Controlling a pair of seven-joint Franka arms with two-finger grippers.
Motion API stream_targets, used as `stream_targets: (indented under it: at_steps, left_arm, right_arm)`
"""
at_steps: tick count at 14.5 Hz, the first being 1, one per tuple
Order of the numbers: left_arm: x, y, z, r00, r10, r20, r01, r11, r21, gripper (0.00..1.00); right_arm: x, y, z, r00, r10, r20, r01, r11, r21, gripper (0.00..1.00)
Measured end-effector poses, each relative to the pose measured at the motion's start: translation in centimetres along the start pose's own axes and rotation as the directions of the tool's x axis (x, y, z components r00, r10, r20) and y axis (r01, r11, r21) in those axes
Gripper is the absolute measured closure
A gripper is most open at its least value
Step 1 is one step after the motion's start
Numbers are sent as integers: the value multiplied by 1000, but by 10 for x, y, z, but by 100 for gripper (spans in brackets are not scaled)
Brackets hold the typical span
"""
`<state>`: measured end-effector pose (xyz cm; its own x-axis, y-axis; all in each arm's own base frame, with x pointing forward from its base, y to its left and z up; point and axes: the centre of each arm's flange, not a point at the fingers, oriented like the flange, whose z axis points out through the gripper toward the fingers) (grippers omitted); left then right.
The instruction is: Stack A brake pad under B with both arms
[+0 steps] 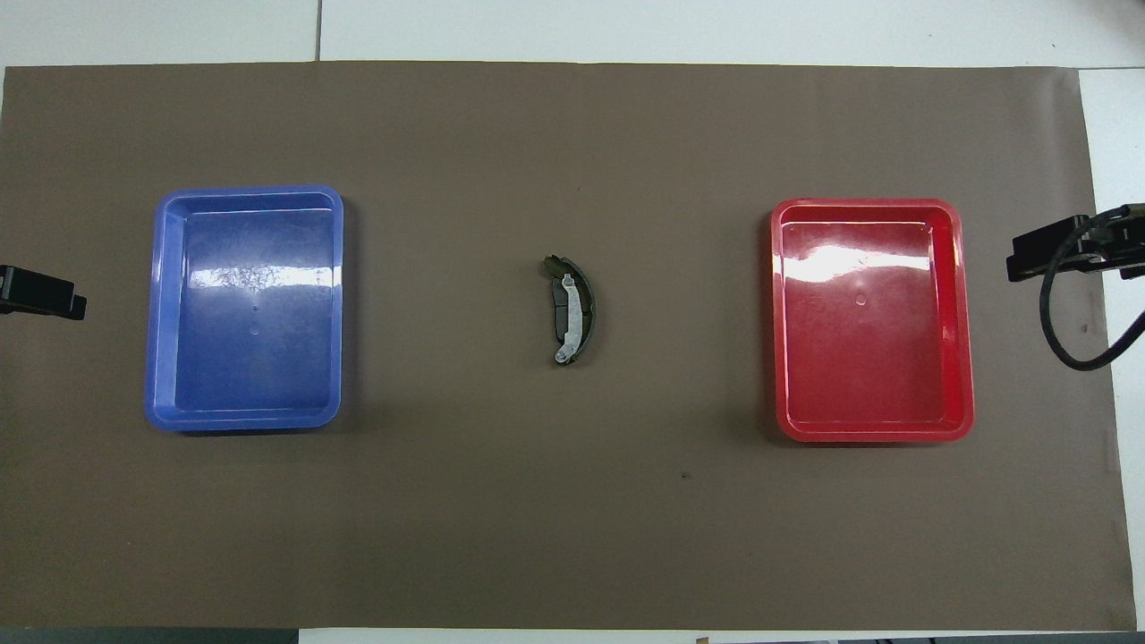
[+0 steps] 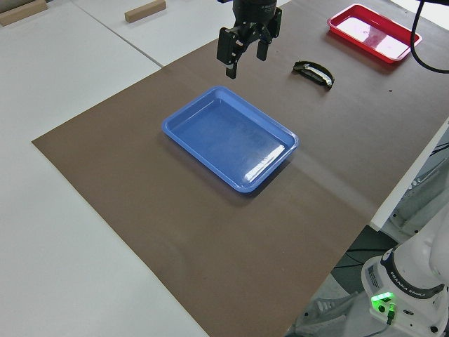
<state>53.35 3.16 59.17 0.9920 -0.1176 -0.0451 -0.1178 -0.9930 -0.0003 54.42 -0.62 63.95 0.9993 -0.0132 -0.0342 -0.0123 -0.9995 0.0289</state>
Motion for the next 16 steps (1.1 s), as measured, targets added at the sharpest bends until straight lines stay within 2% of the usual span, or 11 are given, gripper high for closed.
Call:
stream_targets:
  at_steps: [16]
  left_arm:
    - [0,0,0,1000,0,0,0,1000,0,1]
  right_arm:
    - [0,-3,0,1000,15,0,-15,1000,6,0]
